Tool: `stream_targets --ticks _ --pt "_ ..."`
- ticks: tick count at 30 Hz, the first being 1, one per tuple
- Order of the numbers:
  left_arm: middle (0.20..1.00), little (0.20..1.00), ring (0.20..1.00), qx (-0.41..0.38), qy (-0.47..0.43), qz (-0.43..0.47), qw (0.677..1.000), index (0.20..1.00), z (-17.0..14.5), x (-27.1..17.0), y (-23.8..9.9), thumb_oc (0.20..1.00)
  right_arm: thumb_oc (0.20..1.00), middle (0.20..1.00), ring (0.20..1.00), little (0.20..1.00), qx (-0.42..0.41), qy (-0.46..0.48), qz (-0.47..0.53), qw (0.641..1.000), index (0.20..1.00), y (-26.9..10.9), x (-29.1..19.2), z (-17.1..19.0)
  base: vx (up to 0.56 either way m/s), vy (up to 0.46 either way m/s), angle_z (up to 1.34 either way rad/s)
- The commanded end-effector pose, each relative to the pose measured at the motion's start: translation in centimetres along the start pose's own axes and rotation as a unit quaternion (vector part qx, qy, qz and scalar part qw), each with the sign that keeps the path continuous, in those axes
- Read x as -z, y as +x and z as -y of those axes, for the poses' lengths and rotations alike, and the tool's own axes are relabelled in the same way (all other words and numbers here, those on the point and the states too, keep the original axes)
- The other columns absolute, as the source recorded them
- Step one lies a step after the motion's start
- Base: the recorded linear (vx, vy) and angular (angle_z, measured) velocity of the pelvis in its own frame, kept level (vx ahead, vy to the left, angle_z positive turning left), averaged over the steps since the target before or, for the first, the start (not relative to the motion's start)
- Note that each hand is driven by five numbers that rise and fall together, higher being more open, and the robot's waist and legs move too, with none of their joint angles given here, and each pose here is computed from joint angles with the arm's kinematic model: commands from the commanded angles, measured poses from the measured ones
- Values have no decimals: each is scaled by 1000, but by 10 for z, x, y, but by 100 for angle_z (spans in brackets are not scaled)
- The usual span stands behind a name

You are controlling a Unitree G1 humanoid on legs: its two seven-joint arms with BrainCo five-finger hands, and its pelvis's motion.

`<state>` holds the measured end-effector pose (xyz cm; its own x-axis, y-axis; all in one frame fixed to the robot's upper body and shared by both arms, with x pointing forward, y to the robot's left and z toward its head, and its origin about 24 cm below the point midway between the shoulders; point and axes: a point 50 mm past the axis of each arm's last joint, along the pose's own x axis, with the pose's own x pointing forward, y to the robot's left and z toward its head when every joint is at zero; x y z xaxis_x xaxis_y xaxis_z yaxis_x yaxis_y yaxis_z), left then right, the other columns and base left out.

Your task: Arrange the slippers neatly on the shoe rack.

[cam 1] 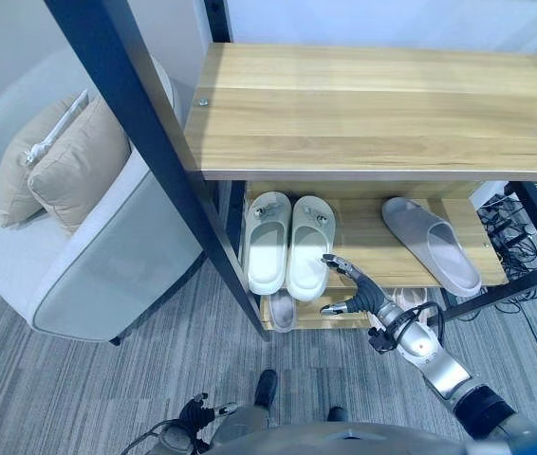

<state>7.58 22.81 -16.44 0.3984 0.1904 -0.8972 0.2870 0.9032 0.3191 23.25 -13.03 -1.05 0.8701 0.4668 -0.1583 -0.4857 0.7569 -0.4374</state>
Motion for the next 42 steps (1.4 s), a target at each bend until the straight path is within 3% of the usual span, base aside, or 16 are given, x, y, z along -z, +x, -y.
stream_targets --ticks 1,7,11,19,24,31,35,42 --pt "1000 1000 1000 24 15 -18 999 1000 17 4 -1 1000 1000 1000 1000 1000 53 -78 55 994 1000 -7 -19 15 4 -39 12" --pt "1000 1000 1000 38 25 -5 999 1000 21 1 -1 1000 1000 1000 1000 1000 149 -199 73 966 1000 -31 -29 67 18 -49 -8" --pt "1000 1000 1000 49 35 -3 998 1000 21 2 -2 1000 1000 1000 1000 1000 229 -292 11 929 1000 -47 -17 116 24 -61 -6" --pt "1000 1000 1000 58 37 -12 998 1000 19 10 -4 1000 1000 1000 1000 1000 266 -350 -121 890 1000 -60 20 159 5 -67 -5" --pt "1000 1000 1000 58 36 -8 998 1000 21 7 -3 1000 1000 1000 1000 1000 293 -321 -152 888 1000 -54 30 168 1 -44 -4" --pt "1000 1000 1000 52 35 -19 998 1000 19 12 -4 1000 1000 1000 1000 1000 316 -212 -142 914 1000 -42 34 156 9 -18 0" --pt "1000 1000 1000 43 35 -33 998 1000 15 18 -5 1000 1000 1000 1000 1000 328 -89 -98 935 1000 -31 28 138 0 0 0" --pt "1000 1000 1000 36 32 -37 998 1000 12 18 -4 1000 1000 1000 1000 1000 276 -82 -72 955 1000 -26 20 113 0 0 0"
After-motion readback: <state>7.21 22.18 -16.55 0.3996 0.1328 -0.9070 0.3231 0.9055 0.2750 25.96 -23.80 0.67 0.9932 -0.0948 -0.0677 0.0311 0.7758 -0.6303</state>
